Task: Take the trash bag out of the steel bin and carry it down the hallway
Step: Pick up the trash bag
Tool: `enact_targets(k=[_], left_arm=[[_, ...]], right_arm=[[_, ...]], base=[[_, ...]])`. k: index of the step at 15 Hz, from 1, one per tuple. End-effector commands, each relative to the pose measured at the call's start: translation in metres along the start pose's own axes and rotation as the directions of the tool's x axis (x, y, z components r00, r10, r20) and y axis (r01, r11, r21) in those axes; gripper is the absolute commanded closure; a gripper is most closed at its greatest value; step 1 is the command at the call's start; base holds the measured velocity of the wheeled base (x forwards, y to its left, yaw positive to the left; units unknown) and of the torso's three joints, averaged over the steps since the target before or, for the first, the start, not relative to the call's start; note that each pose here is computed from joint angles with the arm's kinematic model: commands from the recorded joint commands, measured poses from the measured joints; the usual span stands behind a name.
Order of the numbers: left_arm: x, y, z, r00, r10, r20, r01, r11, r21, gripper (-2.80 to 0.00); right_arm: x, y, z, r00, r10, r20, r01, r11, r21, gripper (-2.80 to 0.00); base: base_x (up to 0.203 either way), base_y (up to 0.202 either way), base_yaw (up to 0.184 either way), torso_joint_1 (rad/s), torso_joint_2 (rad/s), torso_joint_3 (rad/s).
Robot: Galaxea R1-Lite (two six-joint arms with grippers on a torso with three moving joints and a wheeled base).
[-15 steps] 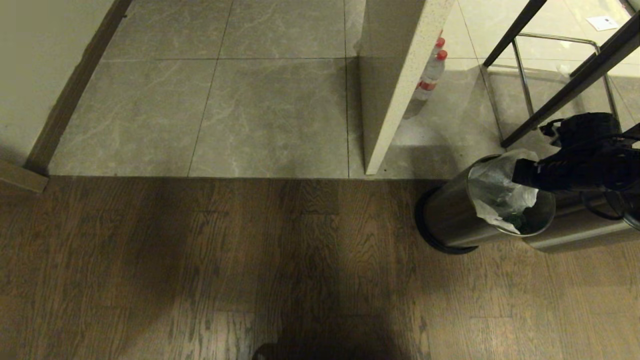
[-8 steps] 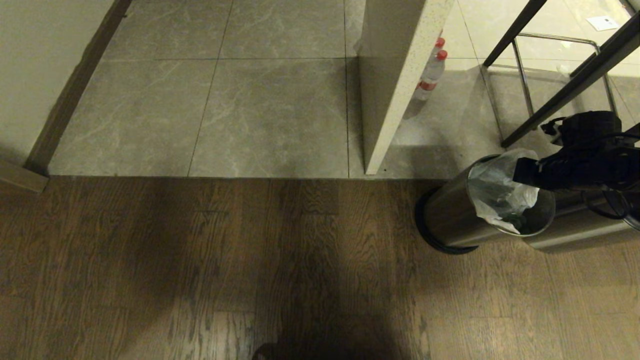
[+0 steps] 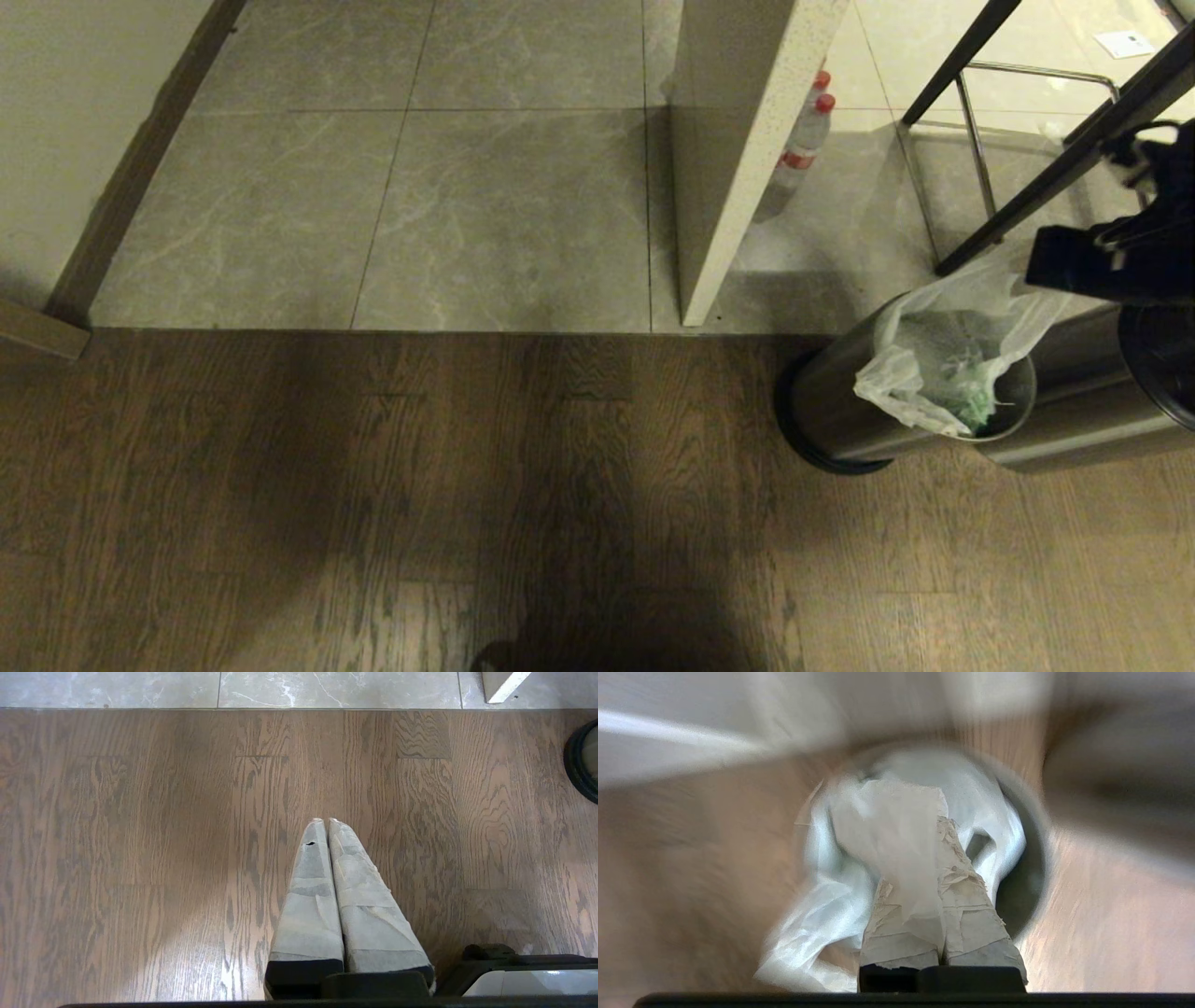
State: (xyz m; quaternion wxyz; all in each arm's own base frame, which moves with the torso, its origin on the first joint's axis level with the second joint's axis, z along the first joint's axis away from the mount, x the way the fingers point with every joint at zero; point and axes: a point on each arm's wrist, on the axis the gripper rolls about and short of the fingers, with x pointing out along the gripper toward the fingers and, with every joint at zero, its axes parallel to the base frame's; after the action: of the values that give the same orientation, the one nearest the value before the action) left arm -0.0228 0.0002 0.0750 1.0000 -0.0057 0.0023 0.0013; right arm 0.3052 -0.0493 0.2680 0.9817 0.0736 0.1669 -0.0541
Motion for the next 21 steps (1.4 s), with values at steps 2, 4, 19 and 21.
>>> enact_targets(k=[2,4,19,21], left_arm=[[0.000,0.000,0.000,1.000,0.001,0.000,-0.001,1.000,-0.001,0.00],[0.000,0.000,0.000,1.000,0.001,-0.001,-0.001,1.000,-0.001,0.00],[0.000,0.000,0.000,1.000,0.001,-0.001,-0.001,1.000,-0.001,0.00],[0.000,0.000,0.000,1.000,0.001,-0.001,-0.001,1.000,-0.001,0.00]], right_arm=[[-0.082,0.013,0.022,0.986,0.039,0.160,-0.033,0.999,-0.039,0.00],[-0.092,0.013,0.016,0.986,0.037,0.163,-0.026,0.997,-0.069,0.00],[-0.146,0.014,0.001,0.971,0.041,0.237,-0.005,0.989,-0.150,0.00],[-0.146,0.014,0.001,0.971,0.041,0.237,-0.005,0.989,-0.150,0.00]], base=[[0.000,0.000,0.000,0.000,0.00,0.000],[0.000,0.000,0.000,0.000,0.00,0.000],[0.000,0.000,0.000,0.000,0.00,0.000],[0.000,0.000,0.000,0.000,0.00,0.000]])
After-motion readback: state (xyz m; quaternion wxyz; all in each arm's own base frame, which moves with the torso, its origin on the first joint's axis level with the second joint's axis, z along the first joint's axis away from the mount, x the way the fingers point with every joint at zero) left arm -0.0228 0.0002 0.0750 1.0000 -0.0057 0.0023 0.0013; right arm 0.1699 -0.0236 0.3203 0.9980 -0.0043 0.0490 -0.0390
